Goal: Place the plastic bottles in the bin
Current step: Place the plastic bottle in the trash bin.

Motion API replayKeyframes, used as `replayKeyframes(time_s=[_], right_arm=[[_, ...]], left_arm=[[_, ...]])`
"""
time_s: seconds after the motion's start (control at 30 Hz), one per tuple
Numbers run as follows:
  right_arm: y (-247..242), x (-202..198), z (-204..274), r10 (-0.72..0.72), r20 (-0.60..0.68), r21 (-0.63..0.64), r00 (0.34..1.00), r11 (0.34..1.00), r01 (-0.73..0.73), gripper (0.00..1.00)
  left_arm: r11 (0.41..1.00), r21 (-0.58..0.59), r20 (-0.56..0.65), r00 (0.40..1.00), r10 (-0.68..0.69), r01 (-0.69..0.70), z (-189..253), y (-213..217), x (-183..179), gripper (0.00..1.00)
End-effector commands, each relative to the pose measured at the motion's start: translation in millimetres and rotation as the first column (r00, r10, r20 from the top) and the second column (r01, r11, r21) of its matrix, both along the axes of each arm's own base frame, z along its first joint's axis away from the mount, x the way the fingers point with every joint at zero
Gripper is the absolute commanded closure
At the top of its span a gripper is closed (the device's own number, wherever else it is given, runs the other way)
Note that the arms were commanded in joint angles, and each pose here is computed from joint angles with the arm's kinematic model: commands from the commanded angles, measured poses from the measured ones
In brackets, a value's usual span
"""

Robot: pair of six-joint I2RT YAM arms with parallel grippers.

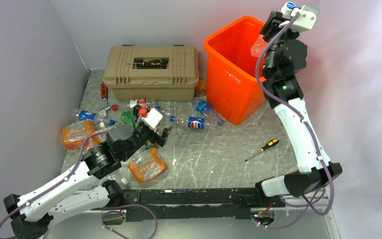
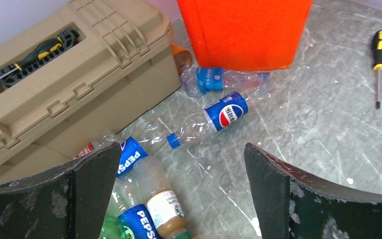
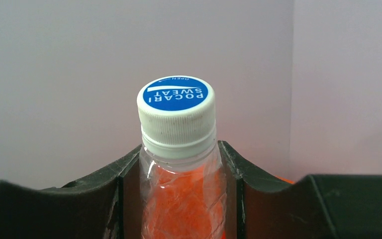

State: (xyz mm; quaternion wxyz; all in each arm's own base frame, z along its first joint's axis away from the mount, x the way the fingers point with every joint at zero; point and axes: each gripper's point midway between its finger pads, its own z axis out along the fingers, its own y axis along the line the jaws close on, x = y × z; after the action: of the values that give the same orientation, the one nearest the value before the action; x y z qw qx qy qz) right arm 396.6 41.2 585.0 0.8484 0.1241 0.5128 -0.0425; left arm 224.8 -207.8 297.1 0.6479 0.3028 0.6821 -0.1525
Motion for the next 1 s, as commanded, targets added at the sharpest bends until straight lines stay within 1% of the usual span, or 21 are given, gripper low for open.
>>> replayKeyframes(time_s=[0.0,0.17,0.33,0.47,0.53,0.6,0.73,0.9,0.97], right_arm=[[-13.9,27.1,-2.9,0.096,-0.007,0.153,0.995,0.984,-0.094,0.86],[-29.0,63.8,-47.1,0.072,-0.132,0.159,0.989,0.986,-0.050,0.85],[-37.2,87.8,-102.9,0.086,-0.234,0.213,0.968,0.976,-0.035,0.82],[-32.3,97.6,-135.3,0.123,-0.288,0.240,0.950,0.969,-0.053,0.76],[-28.3,101.5,-146.4,0.144,-0.317,0.248,0.937,0.967,-0.065,0.69],[-25.2,105.0,-151.9,0.158,-0.336,0.253,0.929,0.965,-0.073,0.56],[-23.7,106.7,-156.4,0.167,-0.353,0.260,0.920,0.963,-0.075,0.38],[-20.0,101.4,-147.7,0.188,-0.354,0.257,0.916,0.961,-0.098,0.19],[-19.6,97.5,-139.2,0.192,-0.342,0.257,0.920,0.961,-0.106,0.09]], left_arm=[[0.995,-0.028,0.006,0.995,0.096,-0.096,8.0,9.2,12.6,0.00],[0.993,-0.007,-0.003,0.993,0.122,-0.122,2.4,10.2,17.9,0.01],[0.991,0.003,-0.022,0.991,0.130,-0.130,-3.5,8.6,21.4,0.01],[0.991,0.007,-0.024,0.991,0.132,-0.132,-5.4,8.5,23.0,0.01],[0.991,0.013,-0.023,0.990,0.136,-0.136,-6.0,9.4,23.4,0.01],[0.990,0.013,-0.018,0.990,0.141,-0.141,-5.3,10.7,23.8,0.01],[0.988,0.008,-0.012,0.988,0.151,-0.151,-3.9,13.3,24.2,0.00],[0.990,0.009,-0.013,0.990,0.144,-0.144,-4.7,12.0,23.8,0.01],[0.990,0.011,-0.018,0.990,0.140,-0.140,-6.1,10.7,23.9,0.00]])
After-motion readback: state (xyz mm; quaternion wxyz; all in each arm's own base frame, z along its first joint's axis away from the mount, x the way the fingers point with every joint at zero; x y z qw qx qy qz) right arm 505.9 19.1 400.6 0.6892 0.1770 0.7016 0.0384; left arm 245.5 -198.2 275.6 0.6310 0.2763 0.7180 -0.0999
